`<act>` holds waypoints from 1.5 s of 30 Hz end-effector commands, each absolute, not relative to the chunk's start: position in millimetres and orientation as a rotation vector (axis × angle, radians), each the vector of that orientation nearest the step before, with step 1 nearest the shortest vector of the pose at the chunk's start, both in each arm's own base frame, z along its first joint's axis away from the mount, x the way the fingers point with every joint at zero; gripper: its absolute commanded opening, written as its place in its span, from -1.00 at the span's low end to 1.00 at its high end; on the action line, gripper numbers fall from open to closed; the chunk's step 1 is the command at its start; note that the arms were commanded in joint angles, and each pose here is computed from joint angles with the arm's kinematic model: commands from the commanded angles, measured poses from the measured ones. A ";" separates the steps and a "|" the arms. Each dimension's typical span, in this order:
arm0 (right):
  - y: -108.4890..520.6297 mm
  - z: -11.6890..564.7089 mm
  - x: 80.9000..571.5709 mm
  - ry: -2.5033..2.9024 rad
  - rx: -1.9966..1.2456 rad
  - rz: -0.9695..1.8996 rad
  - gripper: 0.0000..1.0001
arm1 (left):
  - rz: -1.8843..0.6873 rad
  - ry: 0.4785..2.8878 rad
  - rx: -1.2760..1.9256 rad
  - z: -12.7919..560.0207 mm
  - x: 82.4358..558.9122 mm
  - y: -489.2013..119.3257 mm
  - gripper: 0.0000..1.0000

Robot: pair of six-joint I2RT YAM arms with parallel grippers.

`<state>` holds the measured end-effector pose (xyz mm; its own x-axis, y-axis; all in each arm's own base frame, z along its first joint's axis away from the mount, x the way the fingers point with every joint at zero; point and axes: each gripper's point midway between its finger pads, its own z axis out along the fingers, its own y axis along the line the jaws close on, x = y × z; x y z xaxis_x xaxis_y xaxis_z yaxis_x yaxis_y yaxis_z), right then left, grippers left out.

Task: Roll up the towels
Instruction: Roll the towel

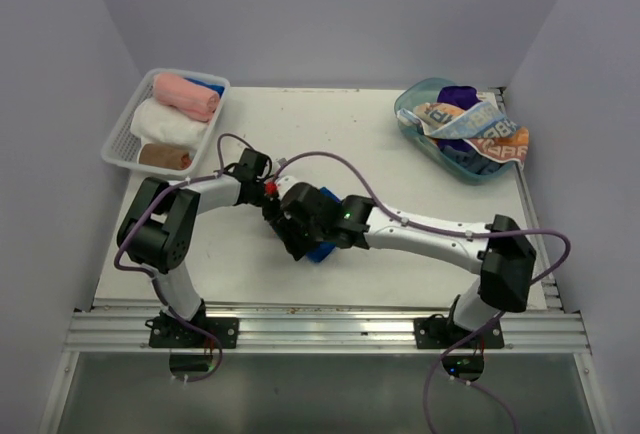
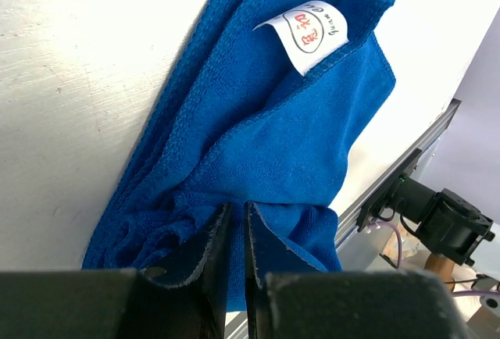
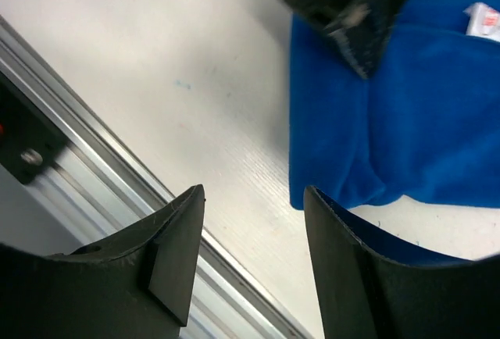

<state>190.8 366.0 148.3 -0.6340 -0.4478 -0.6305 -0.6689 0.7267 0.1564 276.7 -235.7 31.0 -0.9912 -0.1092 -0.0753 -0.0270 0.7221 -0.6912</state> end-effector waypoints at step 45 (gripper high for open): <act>362.3 44.7 175.1 2.494 -0.892 0.651 -1.00 | -1.087 2.660 -0.114 111.5 282.6 -185.8 0.06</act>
<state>198.6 347.8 38.1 -0.6255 -0.5421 -0.5611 -0.6909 0.7190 0.0756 294.1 -188.0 103.1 -0.9622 -0.1900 -0.1950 -0.0014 0.7198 -0.6942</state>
